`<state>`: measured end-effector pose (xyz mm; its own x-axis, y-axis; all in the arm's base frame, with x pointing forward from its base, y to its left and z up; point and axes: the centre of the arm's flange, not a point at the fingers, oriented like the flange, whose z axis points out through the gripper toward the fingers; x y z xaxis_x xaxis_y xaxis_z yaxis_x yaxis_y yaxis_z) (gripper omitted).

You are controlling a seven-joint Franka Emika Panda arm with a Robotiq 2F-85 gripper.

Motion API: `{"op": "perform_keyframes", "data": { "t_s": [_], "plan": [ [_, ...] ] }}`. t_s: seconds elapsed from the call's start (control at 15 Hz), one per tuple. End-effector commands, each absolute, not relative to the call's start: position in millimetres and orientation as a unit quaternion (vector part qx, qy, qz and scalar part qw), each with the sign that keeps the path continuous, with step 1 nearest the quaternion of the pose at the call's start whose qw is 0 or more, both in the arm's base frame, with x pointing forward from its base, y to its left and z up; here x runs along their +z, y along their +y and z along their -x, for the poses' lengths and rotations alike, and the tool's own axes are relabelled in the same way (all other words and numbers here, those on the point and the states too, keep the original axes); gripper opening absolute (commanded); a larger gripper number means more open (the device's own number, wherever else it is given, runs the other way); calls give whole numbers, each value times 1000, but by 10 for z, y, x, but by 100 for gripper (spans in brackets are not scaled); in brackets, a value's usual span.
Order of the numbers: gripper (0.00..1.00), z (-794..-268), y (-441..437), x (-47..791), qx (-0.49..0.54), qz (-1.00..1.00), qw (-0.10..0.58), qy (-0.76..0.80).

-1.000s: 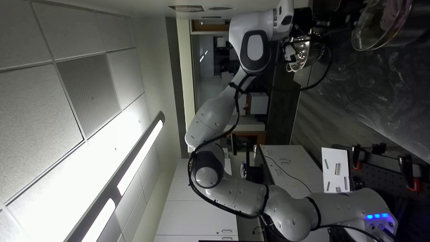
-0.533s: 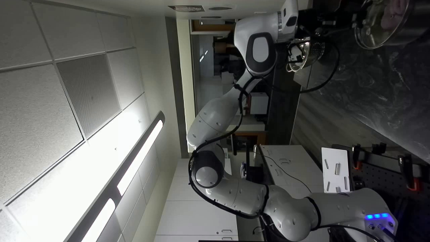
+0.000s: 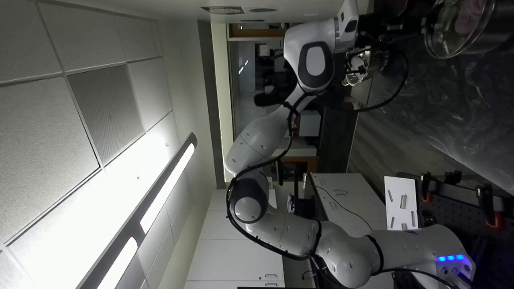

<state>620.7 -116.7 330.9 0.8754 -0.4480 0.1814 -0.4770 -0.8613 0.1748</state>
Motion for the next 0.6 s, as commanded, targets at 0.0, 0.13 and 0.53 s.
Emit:
{"op": "perform_keyframes", "data": {
  "t_s": [0.0, 0.13, 0.53],
  "plan": [
    [4, -6109, -1077, 3128, 71, -968, 100, -220],
    [39, -6106, -1094, 3127, 73, -967, 97, -222],
    [76, -6028, -1019, 2933, 73, -969, 94, -215]
  ]
}}
